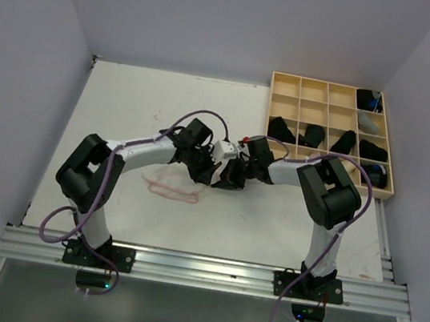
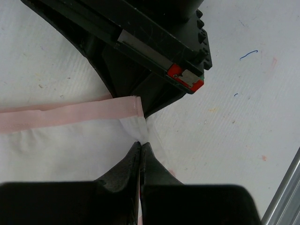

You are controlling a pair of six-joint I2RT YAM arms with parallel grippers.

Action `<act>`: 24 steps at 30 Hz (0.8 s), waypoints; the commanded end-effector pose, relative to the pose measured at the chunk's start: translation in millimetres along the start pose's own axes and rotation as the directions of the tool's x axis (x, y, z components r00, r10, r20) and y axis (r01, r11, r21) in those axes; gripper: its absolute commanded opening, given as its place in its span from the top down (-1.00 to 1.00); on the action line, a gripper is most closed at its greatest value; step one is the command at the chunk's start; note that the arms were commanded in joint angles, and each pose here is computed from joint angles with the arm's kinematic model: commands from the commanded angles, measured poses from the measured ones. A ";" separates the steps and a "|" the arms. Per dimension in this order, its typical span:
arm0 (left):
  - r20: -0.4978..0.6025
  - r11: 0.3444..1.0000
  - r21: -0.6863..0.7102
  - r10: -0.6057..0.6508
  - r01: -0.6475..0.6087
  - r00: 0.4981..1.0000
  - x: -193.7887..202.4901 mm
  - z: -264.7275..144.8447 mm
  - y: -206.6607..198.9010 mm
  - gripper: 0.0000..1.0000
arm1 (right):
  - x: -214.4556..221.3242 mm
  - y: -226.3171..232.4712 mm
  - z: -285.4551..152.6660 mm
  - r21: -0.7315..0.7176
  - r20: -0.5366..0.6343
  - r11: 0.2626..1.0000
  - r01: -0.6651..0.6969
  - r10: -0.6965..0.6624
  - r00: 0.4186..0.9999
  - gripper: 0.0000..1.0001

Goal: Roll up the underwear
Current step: Fold the underwear

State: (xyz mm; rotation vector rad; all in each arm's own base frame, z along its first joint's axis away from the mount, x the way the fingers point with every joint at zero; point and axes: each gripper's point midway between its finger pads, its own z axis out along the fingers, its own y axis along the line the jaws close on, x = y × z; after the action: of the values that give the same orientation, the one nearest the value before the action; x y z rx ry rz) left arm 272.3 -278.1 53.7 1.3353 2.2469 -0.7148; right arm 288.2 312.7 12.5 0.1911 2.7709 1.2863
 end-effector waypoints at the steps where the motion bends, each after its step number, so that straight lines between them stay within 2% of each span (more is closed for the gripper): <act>1: 0.016 0.998 0.032 -0.054 0.054 0.998 -2.6 12.3 -2.7 1.00 | -4.7 -11.1 -5.6 0.056 0.043 0.998 0.009 -0.011 0.999 0.95; 5: -0.005 0.993 0.040 -0.115 0.115 0.993 5.4 28.6 0.5 0.96 | -6.9 -4.9 -9.8 0.049 0.048 0.999 0.022 -0.024 0.999 0.91; 8: -0.019 0.988 0.029 -0.149 0.149 0.989 12.3 37.0 4.5 0.94 | -3.4 -5.0 -15.4 0.072 0.036 0.997 0.028 -0.031 0.999 0.68; 9: -0.025 0.987 0.029 -0.155 0.155 0.988 15.0 38.6 4.3 0.92 | -2.4 -3.6 -20.3 0.088 0.027 0.995 0.048 -0.051 0.998 0.51; 12: -0.038 0.984 0.034 -0.175 0.176 0.984 23.8 40.2 4.3 0.83 | -6.6 -0.9 -31.0 0.105 0.024 0.992 0.071 -0.073 0.997 0.26; 19: -0.032 0.983 0.037 -0.180 0.181 0.983 29.6 34.1 6.6 0.49 | -13.4 5.8 -46.7 0.096 0.018 0.993 0.064 -0.066 0.998 0.29; 24: 0.006 0.986 0.038 -0.163 0.163 0.987 19.8 27.3 9.2 0.26 | -19.9 17.2 -44.8 0.051 0.036 0.997 0.058 -0.060 0.998 0.30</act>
State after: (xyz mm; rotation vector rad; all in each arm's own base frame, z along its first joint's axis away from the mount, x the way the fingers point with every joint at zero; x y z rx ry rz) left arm 267.7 -287.6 20.8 1.1871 2.3686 -0.8749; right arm 293.1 278.5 28.0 0.1743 2.8290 1.1356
